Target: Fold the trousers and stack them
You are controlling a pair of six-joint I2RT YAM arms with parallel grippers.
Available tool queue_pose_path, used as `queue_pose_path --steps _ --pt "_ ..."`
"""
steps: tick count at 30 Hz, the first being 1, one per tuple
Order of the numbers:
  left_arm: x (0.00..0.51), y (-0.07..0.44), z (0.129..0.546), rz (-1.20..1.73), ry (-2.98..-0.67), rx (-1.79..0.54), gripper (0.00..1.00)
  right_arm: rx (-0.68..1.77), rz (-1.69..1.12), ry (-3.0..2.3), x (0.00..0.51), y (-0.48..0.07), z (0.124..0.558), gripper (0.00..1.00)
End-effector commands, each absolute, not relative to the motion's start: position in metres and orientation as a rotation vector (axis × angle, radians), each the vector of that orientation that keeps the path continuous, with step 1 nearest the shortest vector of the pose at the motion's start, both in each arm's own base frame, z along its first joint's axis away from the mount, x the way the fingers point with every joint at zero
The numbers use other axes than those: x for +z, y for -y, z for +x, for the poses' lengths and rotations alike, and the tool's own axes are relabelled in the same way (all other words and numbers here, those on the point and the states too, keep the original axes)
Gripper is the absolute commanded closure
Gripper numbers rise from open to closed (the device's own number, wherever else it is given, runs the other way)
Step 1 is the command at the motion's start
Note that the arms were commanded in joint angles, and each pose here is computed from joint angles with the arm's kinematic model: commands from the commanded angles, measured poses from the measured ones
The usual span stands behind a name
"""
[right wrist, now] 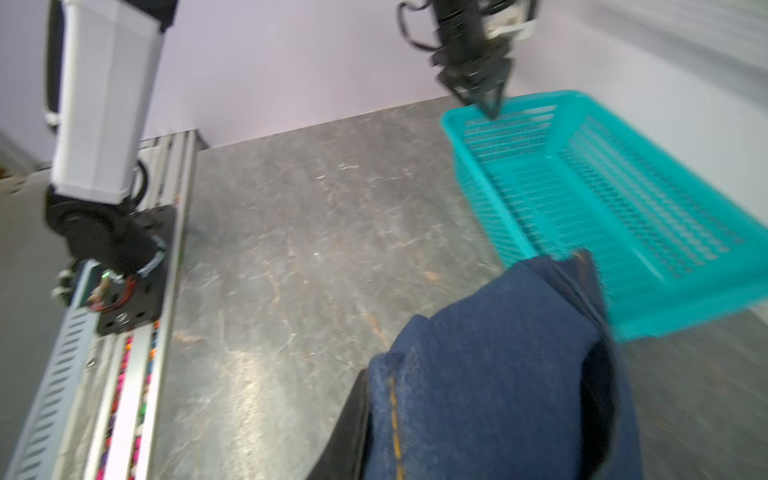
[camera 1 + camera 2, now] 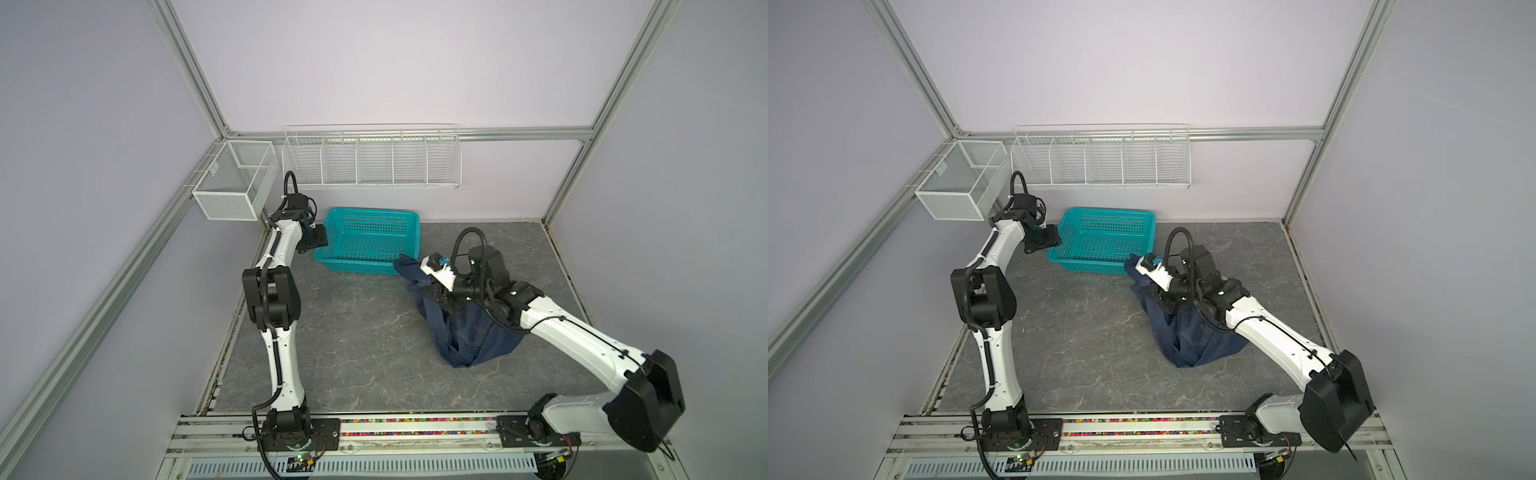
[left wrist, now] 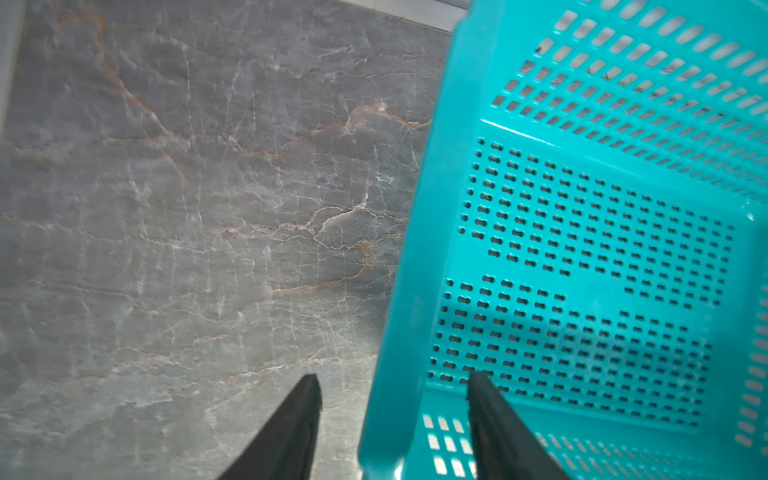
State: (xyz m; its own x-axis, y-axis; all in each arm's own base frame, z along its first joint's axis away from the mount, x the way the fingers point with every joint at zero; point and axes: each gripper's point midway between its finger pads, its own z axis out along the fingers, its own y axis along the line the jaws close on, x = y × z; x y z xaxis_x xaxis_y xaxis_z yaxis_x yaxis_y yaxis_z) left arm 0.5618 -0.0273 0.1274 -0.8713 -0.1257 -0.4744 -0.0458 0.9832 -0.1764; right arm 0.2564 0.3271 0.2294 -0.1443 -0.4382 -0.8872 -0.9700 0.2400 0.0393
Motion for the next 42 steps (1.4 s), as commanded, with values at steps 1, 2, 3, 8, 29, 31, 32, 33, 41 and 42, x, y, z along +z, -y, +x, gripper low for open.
queue_pose_path --steps 1,2,3,8,29,31,32,33,41,42 --pt "0.18 0.022 0.551 -0.09 -2.546 -0.2 0.36 0.945 -1.472 -1.679 0.201 -0.365 0.23 0.8" --pt "0.189 0.022 0.547 -0.085 -2.53 -0.2 0.34 0.962 -1.517 -1.674 0.192 -0.379 0.224 0.78" --pt "0.196 0.022 0.543 -0.08 -2.521 -0.2 0.32 0.981 -1.556 -1.666 0.185 -0.391 0.219 0.77" --pt "0.218 0.024 0.508 -0.069 -2.522 -0.209 0.27 1.045 -1.653 -1.702 0.159 -0.418 0.205 0.37" --pt "0.174 0.19 0.335 -0.134 -2.539 -0.659 0.24 0.258 -0.009 -2.542 0.153 -0.069 0.306 0.04" --pt "0.164 0.214 0.329 -0.125 -2.554 -0.693 0.24 0.273 0.018 -2.545 0.149 -0.062 0.313 0.04" --pt "0.159 0.225 0.329 -0.126 -2.555 -0.714 0.24 0.29 0.002 -2.553 0.147 -0.063 0.318 0.03" --pt "0.156 0.236 0.328 -0.119 -2.555 -0.737 0.24 0.297 -0.031 -2.559 0.147 -0.065 0.323 0.03" --pt "0.11 0.272 0.329 -0.114 -2.634 -0.728 0.28 0.195 -0.317 -2.567 0.135 -0.09 0.38 0.01" --pt "0.107 0.275 0.331 -0.112 -2.632 -0.739 0.29 0.171 -0.359 -2.578 0.13 -0.094 0.387 0.01"
